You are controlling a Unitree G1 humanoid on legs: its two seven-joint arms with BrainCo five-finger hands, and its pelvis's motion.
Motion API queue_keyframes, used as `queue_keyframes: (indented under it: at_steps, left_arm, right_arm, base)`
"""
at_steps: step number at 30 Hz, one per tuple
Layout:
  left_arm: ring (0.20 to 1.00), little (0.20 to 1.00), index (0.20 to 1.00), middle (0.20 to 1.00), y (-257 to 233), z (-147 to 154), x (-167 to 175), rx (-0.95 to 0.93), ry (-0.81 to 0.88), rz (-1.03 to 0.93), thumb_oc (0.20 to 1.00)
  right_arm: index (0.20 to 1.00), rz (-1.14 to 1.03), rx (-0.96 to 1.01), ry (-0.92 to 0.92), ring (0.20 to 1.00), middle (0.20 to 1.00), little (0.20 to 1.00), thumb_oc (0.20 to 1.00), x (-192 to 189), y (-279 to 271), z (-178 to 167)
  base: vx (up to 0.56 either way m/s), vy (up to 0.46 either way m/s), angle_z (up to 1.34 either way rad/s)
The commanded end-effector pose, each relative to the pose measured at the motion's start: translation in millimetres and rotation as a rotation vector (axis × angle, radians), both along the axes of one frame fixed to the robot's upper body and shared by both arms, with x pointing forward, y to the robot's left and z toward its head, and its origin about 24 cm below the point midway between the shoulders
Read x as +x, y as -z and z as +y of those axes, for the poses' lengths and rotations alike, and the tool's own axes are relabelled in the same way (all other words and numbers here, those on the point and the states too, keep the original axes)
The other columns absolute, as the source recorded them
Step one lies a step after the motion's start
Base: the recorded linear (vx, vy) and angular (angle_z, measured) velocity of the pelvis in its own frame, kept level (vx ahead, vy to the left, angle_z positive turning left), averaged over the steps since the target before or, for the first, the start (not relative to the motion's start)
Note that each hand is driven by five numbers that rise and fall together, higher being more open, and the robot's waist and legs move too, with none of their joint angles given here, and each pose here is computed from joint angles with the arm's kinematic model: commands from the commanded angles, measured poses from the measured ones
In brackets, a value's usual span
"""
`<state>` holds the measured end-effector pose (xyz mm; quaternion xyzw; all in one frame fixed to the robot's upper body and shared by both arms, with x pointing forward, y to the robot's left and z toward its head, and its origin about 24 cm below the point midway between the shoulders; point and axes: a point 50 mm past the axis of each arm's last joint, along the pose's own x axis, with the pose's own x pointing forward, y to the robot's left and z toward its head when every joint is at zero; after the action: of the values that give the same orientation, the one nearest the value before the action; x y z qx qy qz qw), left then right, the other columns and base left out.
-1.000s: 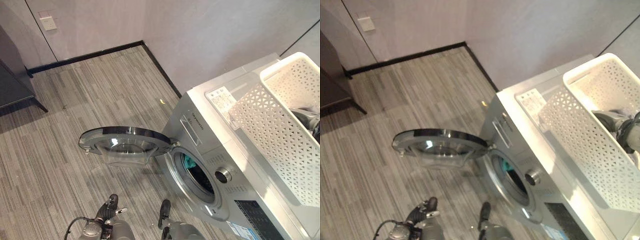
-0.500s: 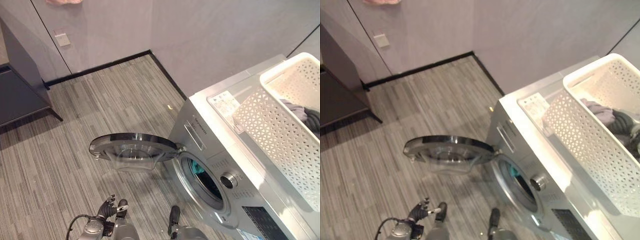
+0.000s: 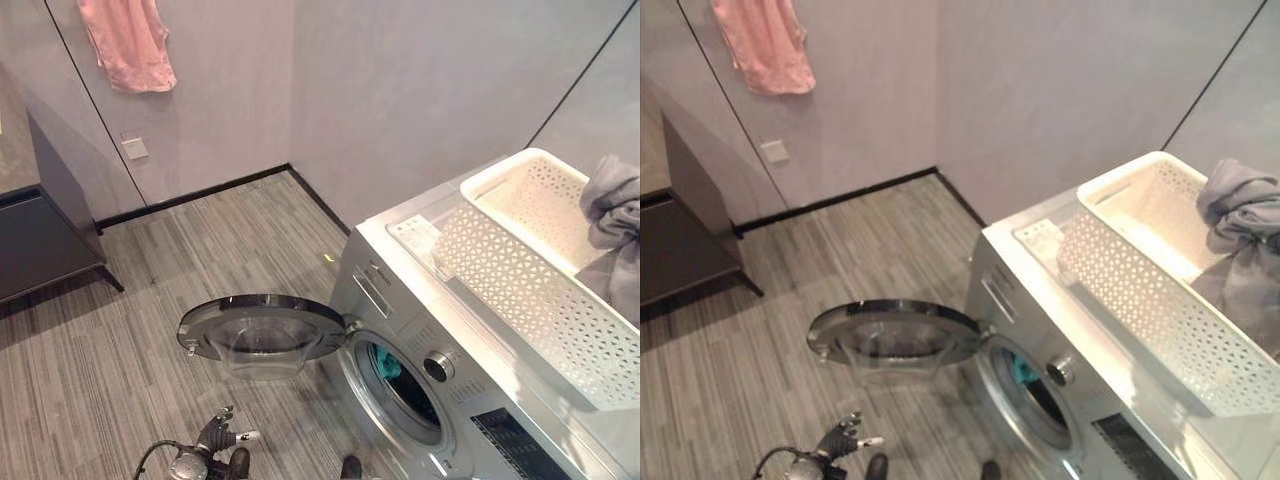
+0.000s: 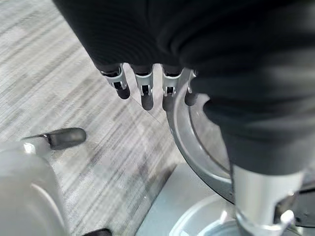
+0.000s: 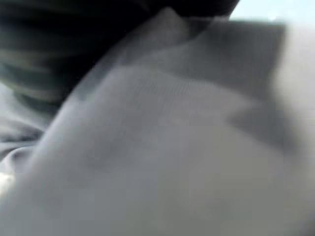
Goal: Grab the laundry basket,head to the washer,open it,put in the laundry and shut it.
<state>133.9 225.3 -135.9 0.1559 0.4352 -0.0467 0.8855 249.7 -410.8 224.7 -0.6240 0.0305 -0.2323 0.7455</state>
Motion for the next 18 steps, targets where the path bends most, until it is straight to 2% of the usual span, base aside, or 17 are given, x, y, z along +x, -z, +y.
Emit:
queue_keyframes:
  at_steps: [1,10,18]
  left_arm:
    - [1.000,1.000,1.000,1.000,-10,-3,27,0.027,0.092,-0.066,1.000]
    - [1.000,1.000,1.000,1.000,-19,-15,43,0.032,0.151,-0.137,1.000]
    - [1.000,1.000,1.000,1.000,-28,-26,56,0.013,0.166,-0.214,1.000]
  right_arm:
    - [0.200,-0.335,-0.159,0.018,0.200,0.200,0.200,0.200,-3,-81,11]
    - [0.200,-0.603,-0.262,0.026,0.200,0.200,0.200,0.200,-1,-138,32]
    - [0.200,-0.752,-0.334,0.045,0.200,0.200,0.200,0.200,-7,-154,41]
  base:
    - [0.00,0.024,-0.08]
    - [0.02,0.048,-0.05]
    - [0.01,0.070,-0.04]
